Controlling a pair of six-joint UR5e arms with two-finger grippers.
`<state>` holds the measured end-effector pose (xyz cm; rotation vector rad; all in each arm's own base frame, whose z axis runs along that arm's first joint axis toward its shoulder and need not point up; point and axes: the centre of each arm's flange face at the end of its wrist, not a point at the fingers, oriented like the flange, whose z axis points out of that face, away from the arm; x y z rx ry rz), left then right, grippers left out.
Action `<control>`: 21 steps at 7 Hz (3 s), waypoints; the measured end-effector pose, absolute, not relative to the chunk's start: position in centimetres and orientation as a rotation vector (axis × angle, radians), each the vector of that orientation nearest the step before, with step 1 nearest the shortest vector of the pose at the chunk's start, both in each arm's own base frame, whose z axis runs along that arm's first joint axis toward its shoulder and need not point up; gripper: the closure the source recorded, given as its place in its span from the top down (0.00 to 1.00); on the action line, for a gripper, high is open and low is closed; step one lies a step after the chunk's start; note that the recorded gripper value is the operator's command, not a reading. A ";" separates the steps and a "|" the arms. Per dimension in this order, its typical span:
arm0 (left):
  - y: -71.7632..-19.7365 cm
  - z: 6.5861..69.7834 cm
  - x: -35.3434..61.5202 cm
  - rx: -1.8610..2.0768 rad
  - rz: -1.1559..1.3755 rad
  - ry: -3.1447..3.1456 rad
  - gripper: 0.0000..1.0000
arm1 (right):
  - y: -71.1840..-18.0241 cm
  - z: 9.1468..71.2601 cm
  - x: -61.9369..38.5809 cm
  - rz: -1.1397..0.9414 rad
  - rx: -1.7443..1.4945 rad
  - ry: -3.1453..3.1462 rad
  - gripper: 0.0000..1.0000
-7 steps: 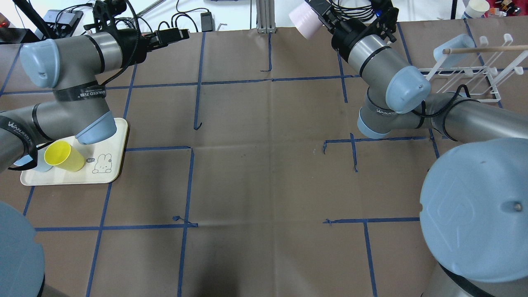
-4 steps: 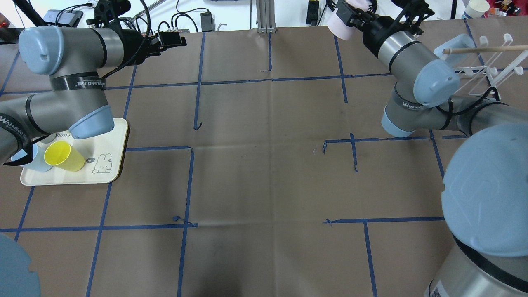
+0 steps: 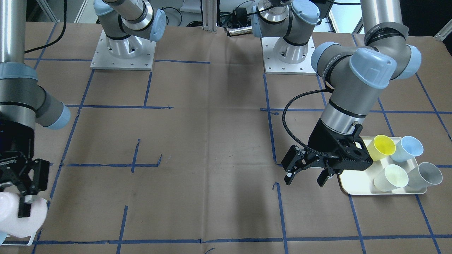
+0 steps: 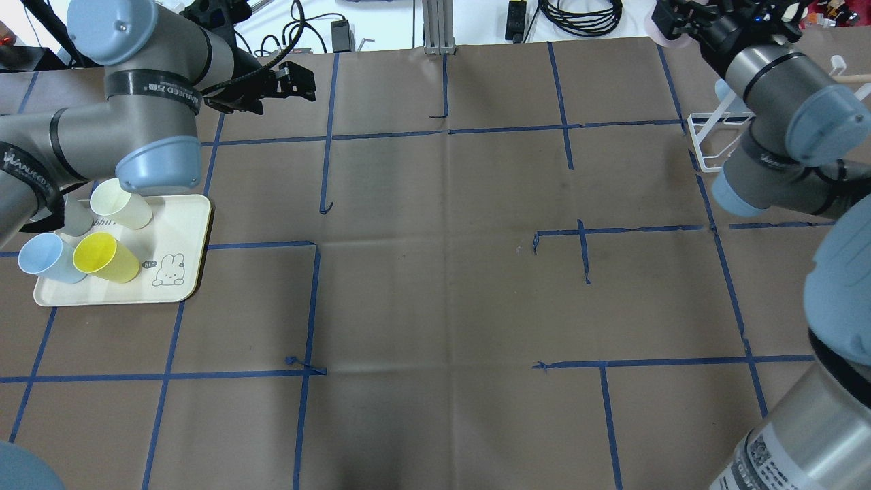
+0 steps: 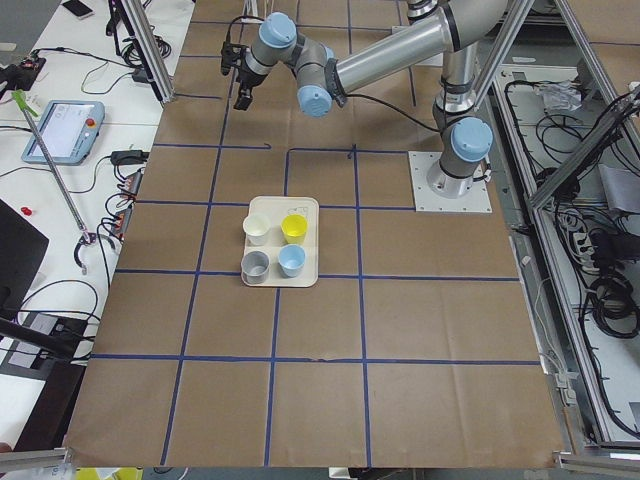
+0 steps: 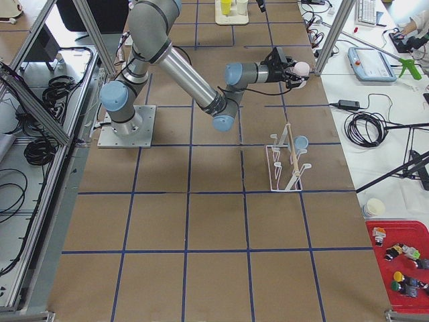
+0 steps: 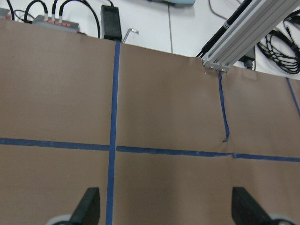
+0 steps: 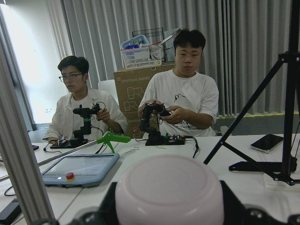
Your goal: Transfer IKEA cup to right arm and place on rack
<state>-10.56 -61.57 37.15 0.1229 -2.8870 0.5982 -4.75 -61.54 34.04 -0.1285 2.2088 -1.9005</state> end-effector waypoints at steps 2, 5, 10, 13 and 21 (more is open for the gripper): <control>-61.3 38.8 -10.1 0.157 0.401 -3.021 0.99 | -60.5 34.2 -13.5 -1.959 -0.186 2.210 0.37; -59.7 43.6 -9.7 0.172 0.171 -3.114 0.99 | -61.2 32.7 -23.9 -2.005 -0.268 2.161 0.38; -54.7 48.6 -12.3 0.150 -0.100 -3.113 0.99 | -61.4 28.4 -33.4 -1.991 -0.294 2.131 0.42; -53.8 48.3 -12.2 0.135 -0.094 -3.114 0.99 | -62.7 27.2 -34.9 -1.947 -0.274 2.153 0.42; -51.9 48.8 -11.7 0.077 0.040 -3.120 0.99 | -63.8 23.5 -36.1 -1.912 -0.253 2.160 0.42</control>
